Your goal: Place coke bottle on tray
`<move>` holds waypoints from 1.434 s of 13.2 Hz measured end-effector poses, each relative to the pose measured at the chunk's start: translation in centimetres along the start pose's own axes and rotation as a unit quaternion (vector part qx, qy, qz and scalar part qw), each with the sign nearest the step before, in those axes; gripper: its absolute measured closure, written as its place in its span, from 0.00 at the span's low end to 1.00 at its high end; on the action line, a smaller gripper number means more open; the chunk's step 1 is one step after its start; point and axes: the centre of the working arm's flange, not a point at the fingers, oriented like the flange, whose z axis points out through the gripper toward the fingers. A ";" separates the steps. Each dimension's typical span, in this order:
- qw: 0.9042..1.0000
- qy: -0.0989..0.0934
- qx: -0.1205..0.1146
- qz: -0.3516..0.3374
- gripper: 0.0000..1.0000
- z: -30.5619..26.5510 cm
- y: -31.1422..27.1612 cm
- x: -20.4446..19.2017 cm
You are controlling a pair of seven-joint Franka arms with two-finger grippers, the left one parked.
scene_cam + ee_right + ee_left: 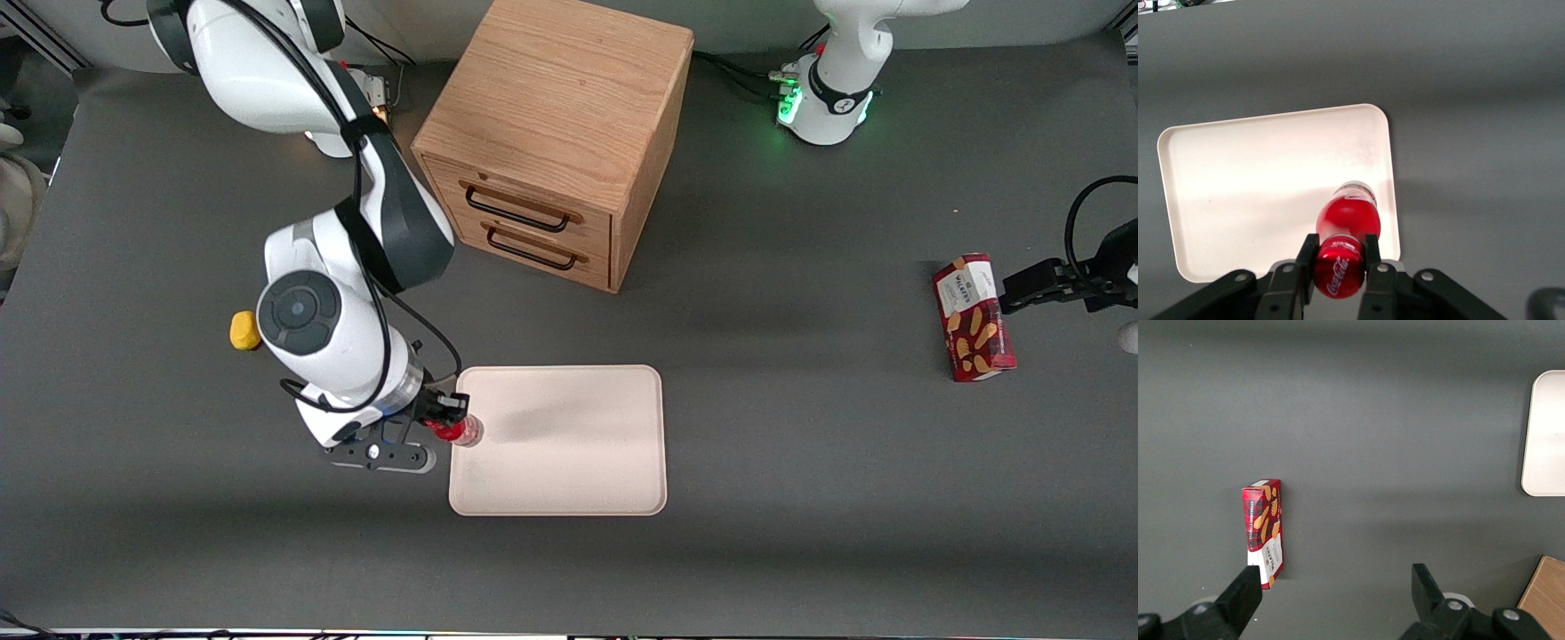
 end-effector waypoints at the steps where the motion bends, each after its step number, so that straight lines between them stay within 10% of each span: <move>1: 1.000 0.001 0.004 0.004 0.68 1.2 0.2 0.4; 11: 1.000 0.006 -0.001 0.014 0.66 7.4 1.1 0.9; 19: 1.000 0.007 0.001 0.014 0.18 5.8 1.1 1.0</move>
